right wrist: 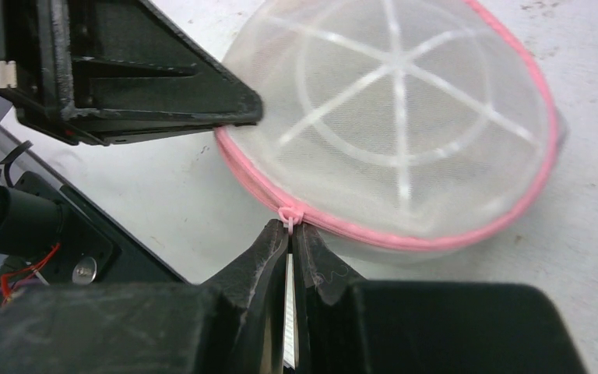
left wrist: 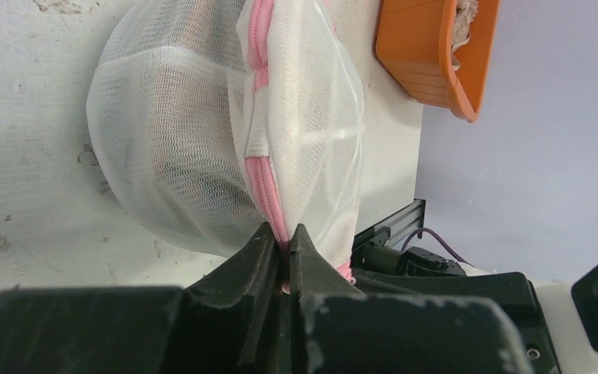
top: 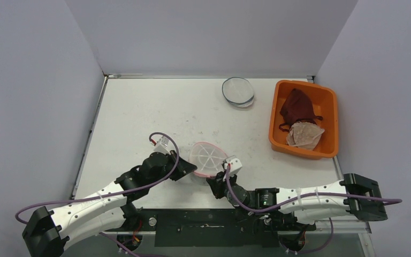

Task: Unzip the laundry bag and remove the bra
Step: Unzip the laundry bag at the center of the board.

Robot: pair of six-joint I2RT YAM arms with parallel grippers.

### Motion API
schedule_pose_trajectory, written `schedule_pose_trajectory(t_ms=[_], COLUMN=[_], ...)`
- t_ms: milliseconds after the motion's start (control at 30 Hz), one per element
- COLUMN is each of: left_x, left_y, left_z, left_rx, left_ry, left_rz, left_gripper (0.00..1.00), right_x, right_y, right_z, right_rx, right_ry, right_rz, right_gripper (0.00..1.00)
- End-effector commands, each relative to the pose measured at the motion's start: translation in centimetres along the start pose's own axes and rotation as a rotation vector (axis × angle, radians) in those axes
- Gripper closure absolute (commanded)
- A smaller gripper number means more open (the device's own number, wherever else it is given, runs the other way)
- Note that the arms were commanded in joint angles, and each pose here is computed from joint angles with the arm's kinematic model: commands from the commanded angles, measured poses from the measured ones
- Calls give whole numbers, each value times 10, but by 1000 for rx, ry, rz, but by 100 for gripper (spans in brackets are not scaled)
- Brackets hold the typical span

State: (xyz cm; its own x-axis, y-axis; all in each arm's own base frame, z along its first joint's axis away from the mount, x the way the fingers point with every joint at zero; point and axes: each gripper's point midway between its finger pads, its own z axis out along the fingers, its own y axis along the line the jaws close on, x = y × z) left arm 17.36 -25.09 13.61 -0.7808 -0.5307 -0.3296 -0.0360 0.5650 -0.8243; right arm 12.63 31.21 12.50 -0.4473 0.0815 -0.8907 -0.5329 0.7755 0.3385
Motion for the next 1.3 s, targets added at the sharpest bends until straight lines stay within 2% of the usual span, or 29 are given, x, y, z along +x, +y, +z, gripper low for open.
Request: schedule_pose_trajectory(t_ms=[0, 167, 300, 467, 700, 800, 900, 933, 1033, 1067, 1167, 1233, 1267], left_x=[-16, -12, -12, -15, -13, -7, -9, -11, -19, -21, -23, -20, -17], left_y=[-27, -44, -49, -54, -92, -87, -69, -62, -44, -39, -21, -10, -5], left_z=[-4, -5, -1, 11, 35, 46, 51, 49, 40, 35, 19, 6, 2], left_rx=[77, 164, 169, 190, 319, 309, 258, 235, 154, 127, 52, 27, 14], left_ry=[-50, -24, -5, 67, 202, 241, 212, 197, 142, 126, 91, 81, 81], left_rz=[19, 36, 116, 192, 257, 250, 205, 192, 175, 171, 148, 114, 92], left_gripper=[100, 100, 100, 100, 100, 100, 100, 91, 39, 29, 6, 0, 3], right_x=[-8, -12, -11, -10, -9, -12, -12, -11, -10, -10, -11, -12, -12], right_y=[-35, -45, -39, -25, -10, -2, 3, 4, 8, 9, 13, 16, 17], right_z=[-10, -19, -24, -28, -26, -23, -18, -16, -12, -10, -3, 1, 3], right_rx=[115, 118, 60, 9, -24, -29, -23, -23, -22, -23, -31, -45, -50], right_ry=[-35, -51, -46, -43, -50, -54, -52, -51, -43, -39, -32, -30, -29], right_rz=[29, 22, 9, -7, -16, -21, -23, -23, -31, -34, -36, -26, -21], right_gripper=[95, 95, 95, 95, 95, 95, 95, 95, 95, 95, 95, 95, 95])
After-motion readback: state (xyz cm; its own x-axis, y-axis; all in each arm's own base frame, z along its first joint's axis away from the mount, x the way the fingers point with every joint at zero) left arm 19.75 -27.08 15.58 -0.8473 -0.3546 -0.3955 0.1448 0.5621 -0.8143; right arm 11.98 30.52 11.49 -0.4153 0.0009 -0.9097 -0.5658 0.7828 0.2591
